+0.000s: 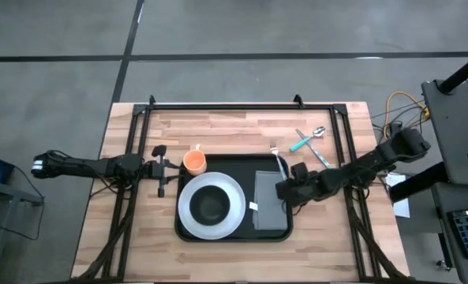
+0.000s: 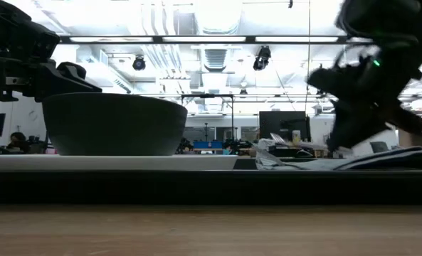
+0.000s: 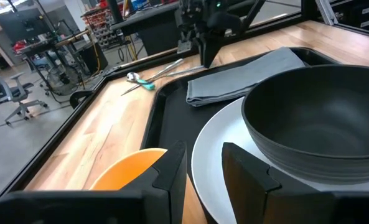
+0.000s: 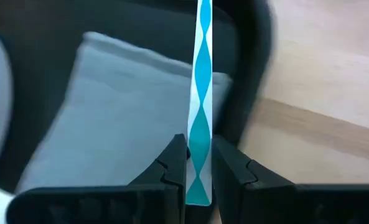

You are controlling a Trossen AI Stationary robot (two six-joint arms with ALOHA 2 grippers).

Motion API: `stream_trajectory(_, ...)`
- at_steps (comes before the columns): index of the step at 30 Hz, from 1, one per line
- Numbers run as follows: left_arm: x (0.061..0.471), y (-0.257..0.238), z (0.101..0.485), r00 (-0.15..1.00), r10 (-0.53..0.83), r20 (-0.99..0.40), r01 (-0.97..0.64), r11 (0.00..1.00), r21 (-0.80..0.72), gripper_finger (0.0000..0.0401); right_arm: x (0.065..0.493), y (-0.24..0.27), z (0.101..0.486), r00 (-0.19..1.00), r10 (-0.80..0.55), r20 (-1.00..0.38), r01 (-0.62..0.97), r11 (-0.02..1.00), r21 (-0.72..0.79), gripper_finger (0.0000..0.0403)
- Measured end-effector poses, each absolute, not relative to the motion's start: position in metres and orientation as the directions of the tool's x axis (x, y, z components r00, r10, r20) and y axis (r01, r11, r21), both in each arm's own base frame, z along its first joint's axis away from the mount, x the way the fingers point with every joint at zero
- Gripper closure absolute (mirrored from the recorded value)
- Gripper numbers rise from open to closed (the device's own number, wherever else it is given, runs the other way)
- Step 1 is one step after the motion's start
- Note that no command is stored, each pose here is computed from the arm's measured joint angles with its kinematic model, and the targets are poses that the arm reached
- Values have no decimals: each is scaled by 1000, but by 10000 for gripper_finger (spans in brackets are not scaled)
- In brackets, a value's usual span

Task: Set up tray
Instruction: Put the blue fork in the middle of the gray napkin

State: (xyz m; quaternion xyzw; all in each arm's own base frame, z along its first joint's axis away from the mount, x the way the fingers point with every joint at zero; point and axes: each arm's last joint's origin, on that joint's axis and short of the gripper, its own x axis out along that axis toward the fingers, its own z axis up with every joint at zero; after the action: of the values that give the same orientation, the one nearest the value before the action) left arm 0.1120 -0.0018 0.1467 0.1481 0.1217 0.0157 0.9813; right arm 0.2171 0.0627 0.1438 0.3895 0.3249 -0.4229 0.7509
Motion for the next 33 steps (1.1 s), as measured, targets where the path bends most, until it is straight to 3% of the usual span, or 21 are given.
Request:
stream_trajectory(9,112,-2,146,968,67,-240,7,956,295,317,263,86,162,300,-391,-870,937,292,191,365)
stream_trajectory(15,112,-2,146,968,67,-240,7,956,295,317,275,106,172,344,-390,-854,925,300,235,365)
stream_trajectory(33,113,-2,145,966,67,-250,10,955,295,317,306,161,167,358,-366,-859,933,174,315,365)
